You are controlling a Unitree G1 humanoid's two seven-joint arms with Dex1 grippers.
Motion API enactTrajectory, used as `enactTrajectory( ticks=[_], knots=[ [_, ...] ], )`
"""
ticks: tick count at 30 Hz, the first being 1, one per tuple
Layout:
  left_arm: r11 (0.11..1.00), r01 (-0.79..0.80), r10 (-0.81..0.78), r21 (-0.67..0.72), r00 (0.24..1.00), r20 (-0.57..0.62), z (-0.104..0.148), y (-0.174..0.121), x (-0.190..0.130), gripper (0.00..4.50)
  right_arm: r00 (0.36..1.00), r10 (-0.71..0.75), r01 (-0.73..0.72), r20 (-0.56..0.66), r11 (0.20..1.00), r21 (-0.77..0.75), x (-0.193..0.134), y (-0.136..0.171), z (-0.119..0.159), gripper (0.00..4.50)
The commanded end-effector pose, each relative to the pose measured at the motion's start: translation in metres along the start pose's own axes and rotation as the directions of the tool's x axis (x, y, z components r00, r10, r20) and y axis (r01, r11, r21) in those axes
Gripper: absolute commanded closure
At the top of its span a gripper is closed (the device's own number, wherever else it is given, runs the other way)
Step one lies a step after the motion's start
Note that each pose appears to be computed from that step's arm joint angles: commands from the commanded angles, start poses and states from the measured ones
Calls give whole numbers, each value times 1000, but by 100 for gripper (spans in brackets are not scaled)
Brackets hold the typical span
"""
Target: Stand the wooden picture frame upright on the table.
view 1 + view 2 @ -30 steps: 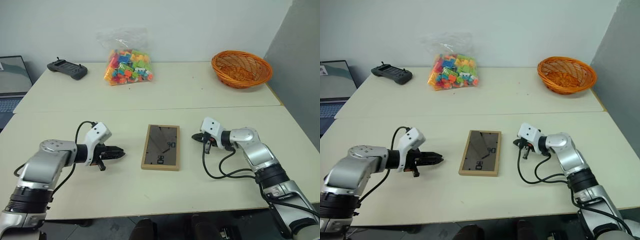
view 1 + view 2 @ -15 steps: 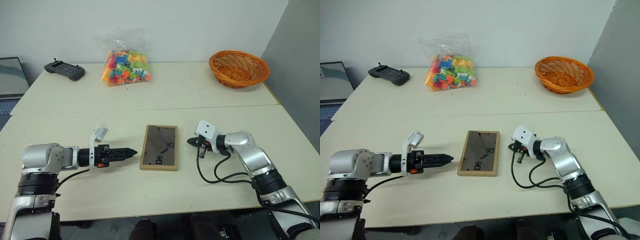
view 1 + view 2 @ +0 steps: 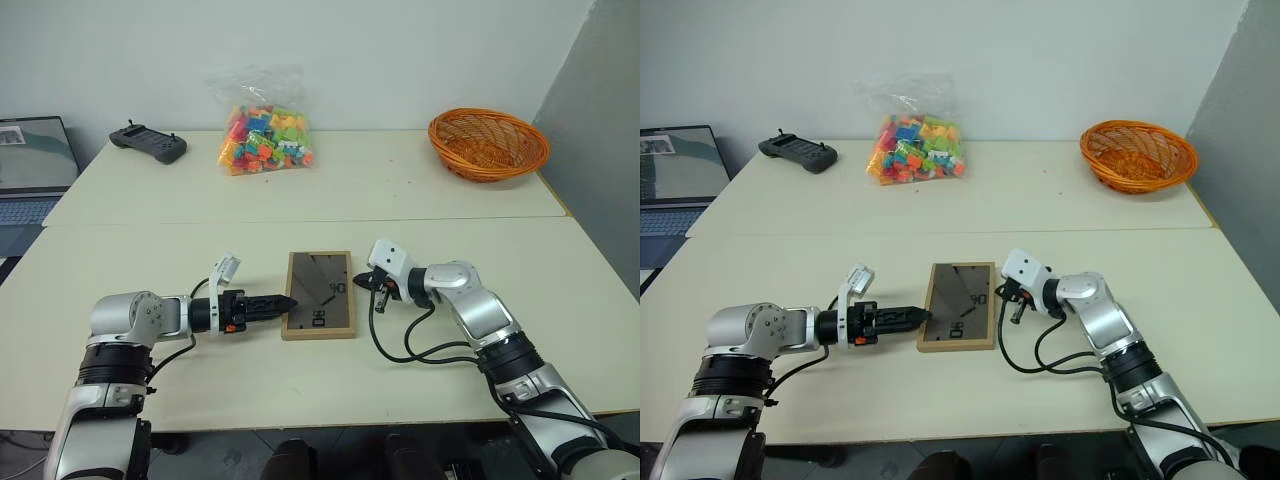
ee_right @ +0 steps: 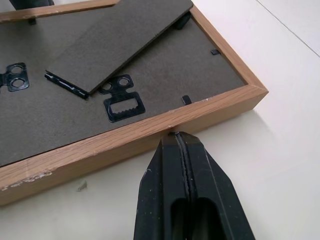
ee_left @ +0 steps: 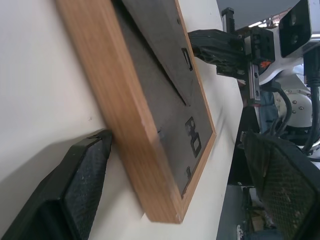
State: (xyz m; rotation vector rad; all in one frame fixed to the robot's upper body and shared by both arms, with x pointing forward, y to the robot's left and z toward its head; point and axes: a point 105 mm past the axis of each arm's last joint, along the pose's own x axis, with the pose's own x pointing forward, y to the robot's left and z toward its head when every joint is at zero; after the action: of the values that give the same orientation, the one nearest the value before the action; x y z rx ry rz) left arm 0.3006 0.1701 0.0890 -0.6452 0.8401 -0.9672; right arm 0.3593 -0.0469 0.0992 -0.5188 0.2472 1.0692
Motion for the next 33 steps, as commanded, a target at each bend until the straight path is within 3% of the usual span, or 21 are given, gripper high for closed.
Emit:
enactTrajectory(
  ticks=[1,7,14,22,33],
  knots=[
    [993,104,-110,-60,989,-95,-26,-22,15,10,998,-10,13,62,999,-46,5,-3,22,450],
    [996,67,-72,-59,994,-81,-34,-21,20,10,997,-21,24,70,999,-35,6,-4,23,450],
    [999,-10,11,-50,1000,18,-19,-9,29,10,999,-7,8,39,1000,-29,-1,1,12,450],
    [999,30,-29,-37,999,14,-22,-20,30,10,998,61,-61,-33,998,-12,-18,11,-8,450],
    [999,45,-45,-9,999,-18,-31,-27,32,10,992,122,-124,44,990,64,-17,23,11,450]
  ],
)
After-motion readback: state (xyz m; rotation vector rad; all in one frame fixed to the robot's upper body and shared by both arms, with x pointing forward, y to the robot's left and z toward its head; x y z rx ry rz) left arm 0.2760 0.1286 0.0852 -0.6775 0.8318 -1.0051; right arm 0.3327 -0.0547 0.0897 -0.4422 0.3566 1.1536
